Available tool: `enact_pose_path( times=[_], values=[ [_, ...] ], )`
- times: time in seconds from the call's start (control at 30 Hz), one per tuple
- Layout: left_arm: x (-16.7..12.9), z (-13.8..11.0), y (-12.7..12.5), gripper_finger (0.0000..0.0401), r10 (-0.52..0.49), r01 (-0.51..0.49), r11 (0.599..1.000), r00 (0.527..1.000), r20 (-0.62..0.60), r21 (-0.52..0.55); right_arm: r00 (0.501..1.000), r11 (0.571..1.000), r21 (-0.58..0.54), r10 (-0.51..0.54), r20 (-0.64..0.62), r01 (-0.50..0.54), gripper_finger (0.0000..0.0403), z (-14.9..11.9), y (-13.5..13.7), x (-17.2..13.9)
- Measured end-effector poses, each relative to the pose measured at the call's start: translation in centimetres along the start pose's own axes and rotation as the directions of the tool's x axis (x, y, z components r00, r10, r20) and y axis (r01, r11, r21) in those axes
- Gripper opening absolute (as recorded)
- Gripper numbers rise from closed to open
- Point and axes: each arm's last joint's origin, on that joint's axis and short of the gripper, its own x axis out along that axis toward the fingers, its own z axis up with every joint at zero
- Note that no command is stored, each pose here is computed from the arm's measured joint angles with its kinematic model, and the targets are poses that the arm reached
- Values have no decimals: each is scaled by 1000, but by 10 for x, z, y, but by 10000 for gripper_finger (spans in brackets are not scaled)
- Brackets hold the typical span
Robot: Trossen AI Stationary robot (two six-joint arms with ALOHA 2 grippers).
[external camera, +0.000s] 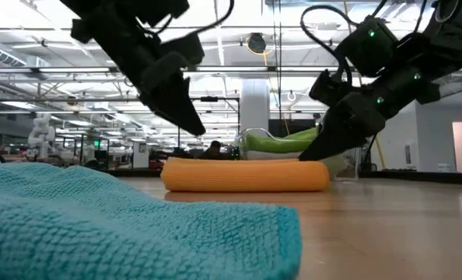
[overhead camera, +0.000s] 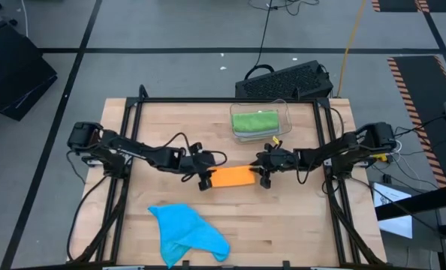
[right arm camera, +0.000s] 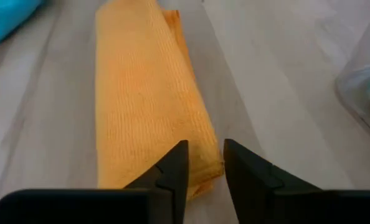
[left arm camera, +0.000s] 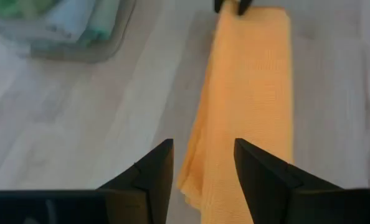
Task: Fold microfiber towels
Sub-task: Fold the orange microfiber towel
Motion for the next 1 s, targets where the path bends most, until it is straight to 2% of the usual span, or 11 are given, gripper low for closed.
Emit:
enact_pose_path(
  times=[0.13,0.2,0.27,0.33,0.4,0.47,0.63,0.83,1.0],
  values=[
    [-3,5,-14,163,-38,33,998,995,87,57,1000,1000,-16,6,9,-6,103,6,2,-10],
    [5,2,-20,152,-49,41,996,994,96,81,998,999,-42,25,54,-23,104,12,6,-14],
    [15,-8,-22,139,-39,34,993,998,47,111,991,995,-82,68,117,-59,105,17,13,-16],
    [25,-13,-22,125,-19,15,992,999,32,122,969,982,-132,156,192,-132,104,20,22,-16],
    [35,-18,-20,112,8,-9,992,1000,8,123,944,966,-165,233,233,-197,99,19,30,-11],
    [47,-24,-18,100,23,-20,993,999,-22,120,938,959,-191,253,236,-211,90,14,34,-4],
    [61,-29,-13,86,11,-6,995,999,-48,99,958,967,-196,200,203,-160,63,-5,28,19],
    [60,-28,-8,86,4,2,995,998,-59,101,979,984,-134,137,154,-117,34,-26,10,40],
    [56,-26,-8,86,4,3,993,998,-57,120,979,987,-89,146,142,-135,19,-31,6,44]
  ],
)
